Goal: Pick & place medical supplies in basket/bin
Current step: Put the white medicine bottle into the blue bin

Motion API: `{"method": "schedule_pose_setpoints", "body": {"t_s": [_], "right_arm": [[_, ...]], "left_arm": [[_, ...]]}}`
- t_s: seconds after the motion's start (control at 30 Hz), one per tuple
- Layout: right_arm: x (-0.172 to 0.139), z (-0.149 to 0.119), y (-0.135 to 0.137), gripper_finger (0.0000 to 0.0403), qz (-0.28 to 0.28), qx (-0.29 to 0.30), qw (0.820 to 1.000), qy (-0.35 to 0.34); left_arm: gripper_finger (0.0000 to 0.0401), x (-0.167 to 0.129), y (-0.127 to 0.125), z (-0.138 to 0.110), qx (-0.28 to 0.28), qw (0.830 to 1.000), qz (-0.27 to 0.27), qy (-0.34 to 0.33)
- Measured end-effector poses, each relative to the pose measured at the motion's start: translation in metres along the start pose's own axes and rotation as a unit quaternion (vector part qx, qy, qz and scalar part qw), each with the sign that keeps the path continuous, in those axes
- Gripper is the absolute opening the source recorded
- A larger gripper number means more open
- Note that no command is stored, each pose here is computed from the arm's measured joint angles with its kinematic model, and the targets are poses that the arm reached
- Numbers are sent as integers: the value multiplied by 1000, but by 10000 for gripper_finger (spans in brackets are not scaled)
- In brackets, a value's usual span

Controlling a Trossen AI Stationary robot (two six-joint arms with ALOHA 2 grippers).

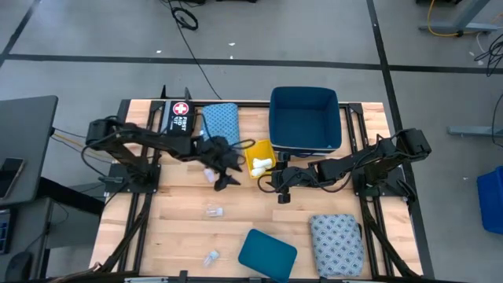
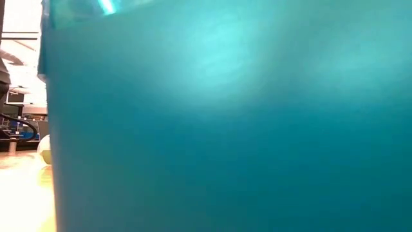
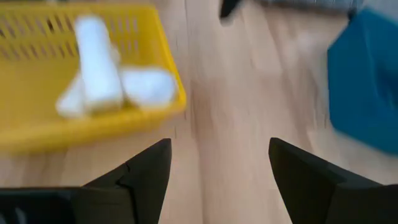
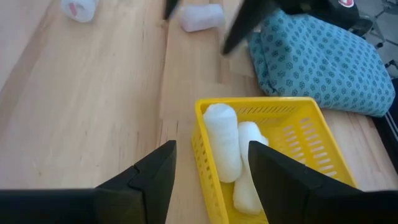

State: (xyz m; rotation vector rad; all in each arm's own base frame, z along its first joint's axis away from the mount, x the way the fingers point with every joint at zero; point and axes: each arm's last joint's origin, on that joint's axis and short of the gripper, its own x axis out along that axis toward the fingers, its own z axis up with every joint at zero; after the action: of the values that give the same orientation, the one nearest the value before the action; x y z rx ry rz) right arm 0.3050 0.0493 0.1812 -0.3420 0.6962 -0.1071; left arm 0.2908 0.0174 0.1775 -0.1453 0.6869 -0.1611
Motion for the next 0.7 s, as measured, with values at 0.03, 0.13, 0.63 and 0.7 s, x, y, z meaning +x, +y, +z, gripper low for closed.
{"method": "schedule_pose_setpoints", "body": {"t_s": [0.03,0.13,0.63,0.7], "right_arm": [[0,0,0,208,0,-1,1000,1],[0,-1,0,208,1,-7,1000,3],[0,-1,1,208,5,-16,1000,6],[0,-1,1,208,6,-16,1000,6]], "left_arm": [[258,-3,-5,-2,2,1000,5,14],[260,-8,-18,-7,13,998,22,50],[267,-18,-44,-40,201,948,92,228],[269,-19,-44,-42,212,941,105,242]]}}
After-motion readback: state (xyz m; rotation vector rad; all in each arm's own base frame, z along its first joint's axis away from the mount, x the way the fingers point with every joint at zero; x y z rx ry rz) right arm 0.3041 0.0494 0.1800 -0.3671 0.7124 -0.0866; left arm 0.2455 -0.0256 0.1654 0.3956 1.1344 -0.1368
